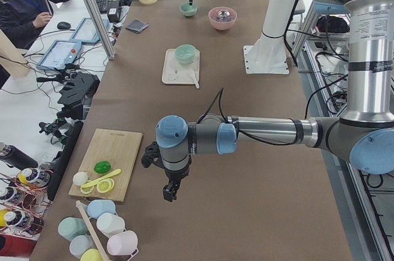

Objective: Stack green bowls together

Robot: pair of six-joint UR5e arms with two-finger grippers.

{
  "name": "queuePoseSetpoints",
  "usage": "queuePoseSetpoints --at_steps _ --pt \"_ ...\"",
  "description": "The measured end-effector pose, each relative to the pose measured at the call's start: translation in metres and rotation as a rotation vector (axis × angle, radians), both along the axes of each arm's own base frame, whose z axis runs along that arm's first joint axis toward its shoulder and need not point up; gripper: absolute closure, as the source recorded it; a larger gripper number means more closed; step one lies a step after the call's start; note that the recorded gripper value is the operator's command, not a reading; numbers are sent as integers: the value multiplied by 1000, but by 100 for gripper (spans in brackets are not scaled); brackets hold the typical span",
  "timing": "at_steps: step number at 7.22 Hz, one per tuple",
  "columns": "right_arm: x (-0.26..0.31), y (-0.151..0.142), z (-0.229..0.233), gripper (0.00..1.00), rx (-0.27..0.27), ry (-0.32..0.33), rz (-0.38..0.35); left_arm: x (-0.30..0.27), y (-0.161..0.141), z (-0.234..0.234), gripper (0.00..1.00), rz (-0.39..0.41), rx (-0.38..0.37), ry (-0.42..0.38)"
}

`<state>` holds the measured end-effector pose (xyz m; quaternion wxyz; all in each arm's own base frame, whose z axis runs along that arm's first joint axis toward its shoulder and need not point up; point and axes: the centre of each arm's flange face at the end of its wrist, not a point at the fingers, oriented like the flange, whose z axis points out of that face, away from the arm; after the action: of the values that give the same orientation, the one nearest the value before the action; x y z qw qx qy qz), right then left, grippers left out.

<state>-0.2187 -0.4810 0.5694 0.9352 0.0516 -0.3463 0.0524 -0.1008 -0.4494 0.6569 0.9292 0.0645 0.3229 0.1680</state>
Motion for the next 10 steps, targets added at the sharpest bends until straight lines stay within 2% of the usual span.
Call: queuePoseSetpoints --at_steps 2,3,6,8,10 --pt "0 0 0 96 -1 0 1 0 1 1 2 0 -1 1" --pt "0 0 0 100 -1 0 0 0 1 1 2 0 -1 1" --pt "-4 -5 -17 100 23 -21 -3 0 1 1 2 0 -1 1" --pt "-17 -21 -67 100 51 -60 -13 0 2 2 2 0 -4 1" --pt "-43 -46 -155 100 35 -101 12 1 1 3 2 -1 -8 1"
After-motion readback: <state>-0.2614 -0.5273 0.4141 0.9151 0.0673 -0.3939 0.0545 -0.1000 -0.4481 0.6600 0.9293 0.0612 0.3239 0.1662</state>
